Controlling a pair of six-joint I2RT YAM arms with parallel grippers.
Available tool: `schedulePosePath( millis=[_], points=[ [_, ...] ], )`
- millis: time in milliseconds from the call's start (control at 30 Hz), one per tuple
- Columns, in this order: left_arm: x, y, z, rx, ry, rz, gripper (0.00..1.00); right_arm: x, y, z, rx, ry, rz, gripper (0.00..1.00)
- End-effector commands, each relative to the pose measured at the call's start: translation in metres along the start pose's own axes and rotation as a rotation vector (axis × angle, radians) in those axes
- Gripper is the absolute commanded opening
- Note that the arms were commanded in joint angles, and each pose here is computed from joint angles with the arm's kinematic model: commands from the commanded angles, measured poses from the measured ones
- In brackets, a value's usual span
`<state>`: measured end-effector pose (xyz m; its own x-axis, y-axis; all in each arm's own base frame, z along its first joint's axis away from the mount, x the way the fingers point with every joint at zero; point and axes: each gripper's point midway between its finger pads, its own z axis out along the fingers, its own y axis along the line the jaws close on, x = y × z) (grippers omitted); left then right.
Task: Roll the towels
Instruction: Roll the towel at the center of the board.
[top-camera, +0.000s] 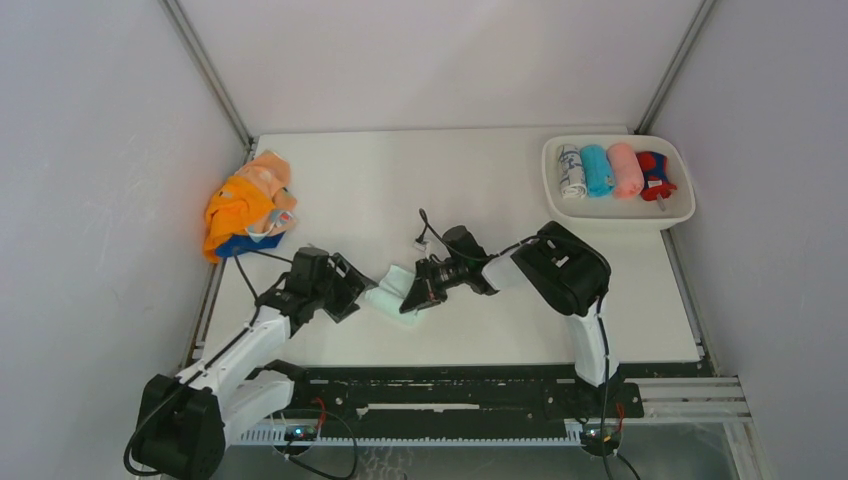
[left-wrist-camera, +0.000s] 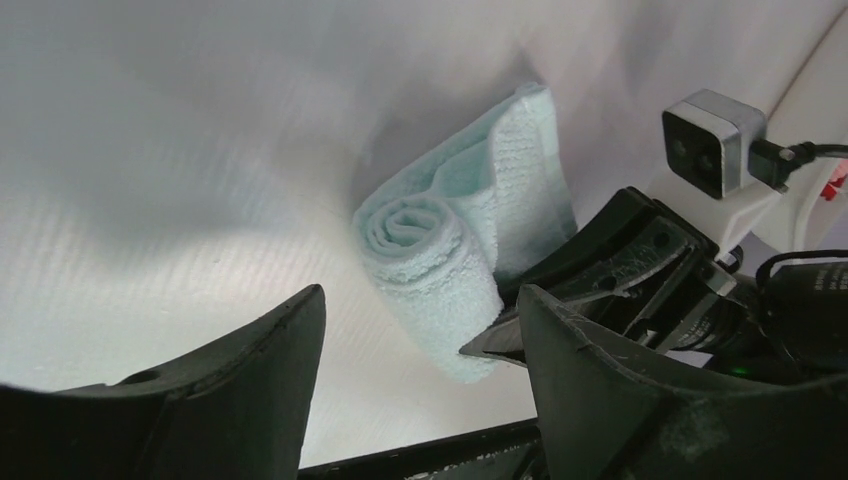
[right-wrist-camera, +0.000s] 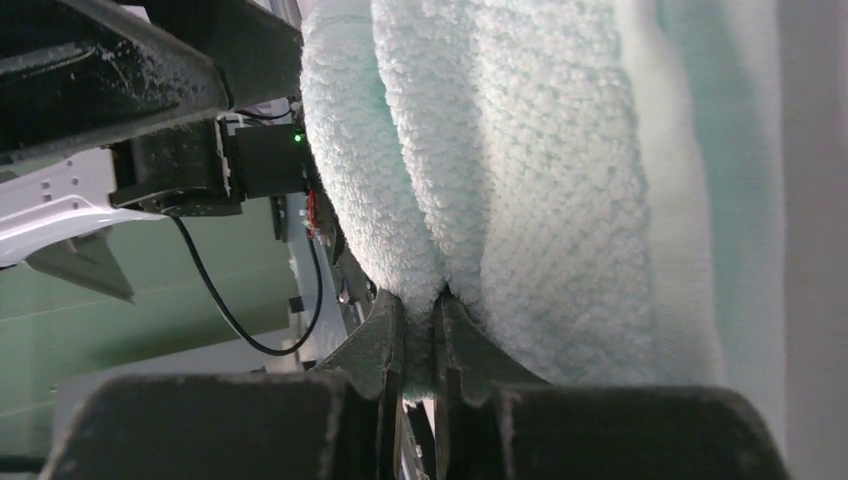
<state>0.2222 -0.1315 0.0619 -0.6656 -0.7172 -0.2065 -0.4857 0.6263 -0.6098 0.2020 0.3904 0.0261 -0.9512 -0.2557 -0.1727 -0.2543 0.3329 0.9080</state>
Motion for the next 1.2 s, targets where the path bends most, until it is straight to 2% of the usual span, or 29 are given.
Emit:
schedulePosePath(
  millis=[0,433,600,767,833,1000,1167],
  points=[
    [0.007,-0.023,0.005,0.089,0.018,-0.022,0.75,0.009,-0.032,-0.003,0.054,-0.026,0.148,0.00],
    [0.023,-0.016,0.029,0.045,0.049,-0.046,0.65,0.009,-0.032,-0.006,0.049,-0.046,0.141,0.00],
    [0.027,-0.010,0.036,0.015,0.055,-0.016,0.50,0.006,-0.024,-0.008,0.043,-0.060,0.097,0.00],
    [0.033,-0.006,0.041,-0.021,0.063,0.046,0.29,-0.004,-0.012,-0.011,0.057,-0.078,0.019,0.00],
    [0.032,-0.003,0.041,-0.041,0.059,0.071,0.23,-0.009,-0.004,-0.013,0.064,-0.086,-0.025,0.06],
    [0.025,-0.003,0.038,-0.066,0.031,0.120,0.16,-0.023,0.020,-0.034,0.117,-0.130,-0.143,0.26],
    [0.023,-0.003,0.037,-0.085,0.033,0.157,0.16,-0.035,0.025,-0.057,0.193,-0.185,-0.189,0.34]
  ],
)
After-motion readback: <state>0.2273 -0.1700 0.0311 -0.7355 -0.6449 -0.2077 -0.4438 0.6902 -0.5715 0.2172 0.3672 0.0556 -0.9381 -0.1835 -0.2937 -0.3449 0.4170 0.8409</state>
